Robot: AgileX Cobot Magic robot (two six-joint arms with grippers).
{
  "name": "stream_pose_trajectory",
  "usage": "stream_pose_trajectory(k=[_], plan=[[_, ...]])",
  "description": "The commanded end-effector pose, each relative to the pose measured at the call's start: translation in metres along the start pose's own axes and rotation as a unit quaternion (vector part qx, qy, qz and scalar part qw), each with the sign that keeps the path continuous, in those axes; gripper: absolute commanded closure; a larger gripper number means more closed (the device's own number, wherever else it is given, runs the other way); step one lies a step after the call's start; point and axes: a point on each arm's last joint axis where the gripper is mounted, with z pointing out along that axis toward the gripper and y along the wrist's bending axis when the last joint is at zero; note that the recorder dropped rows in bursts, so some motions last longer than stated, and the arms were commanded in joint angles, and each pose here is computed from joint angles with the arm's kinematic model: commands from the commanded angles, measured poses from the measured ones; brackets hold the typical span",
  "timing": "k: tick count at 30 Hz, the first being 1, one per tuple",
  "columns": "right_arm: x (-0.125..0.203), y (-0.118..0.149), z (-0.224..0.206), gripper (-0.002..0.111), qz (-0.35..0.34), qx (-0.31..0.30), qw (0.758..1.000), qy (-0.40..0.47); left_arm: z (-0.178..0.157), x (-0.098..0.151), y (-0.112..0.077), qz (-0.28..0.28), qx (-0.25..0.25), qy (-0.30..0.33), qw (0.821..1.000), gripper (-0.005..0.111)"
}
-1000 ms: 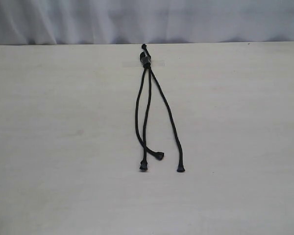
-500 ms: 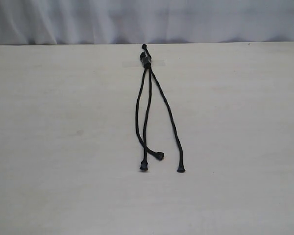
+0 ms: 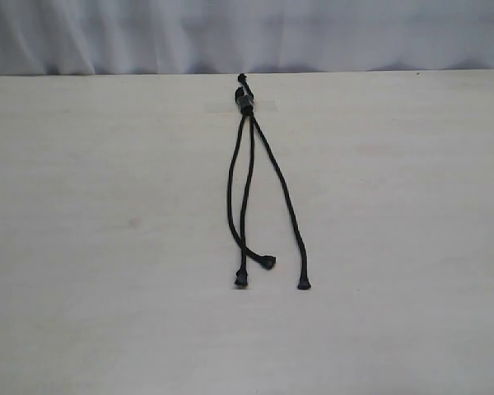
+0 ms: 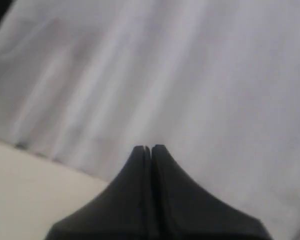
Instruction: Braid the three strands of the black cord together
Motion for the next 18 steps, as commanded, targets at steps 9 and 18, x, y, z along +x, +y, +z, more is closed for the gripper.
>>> stream_pose_trajectory(k=[9, 18], plan=[[-0.008, 0.005, 0.071, 0.104, 0.107, -0.015, 0.98, 0.165, 0.032, -0.022, -0.017, 0.098, -0.01, 0.067, 0.993, 0.107], [-0.008, 0.004, 0.076, 0.104, 0.11, -0.011, 0.981, 0.16, 0.035, -0.019, -0.021, 0.103, 0.017, 0.079, 0.991, 0.107]])
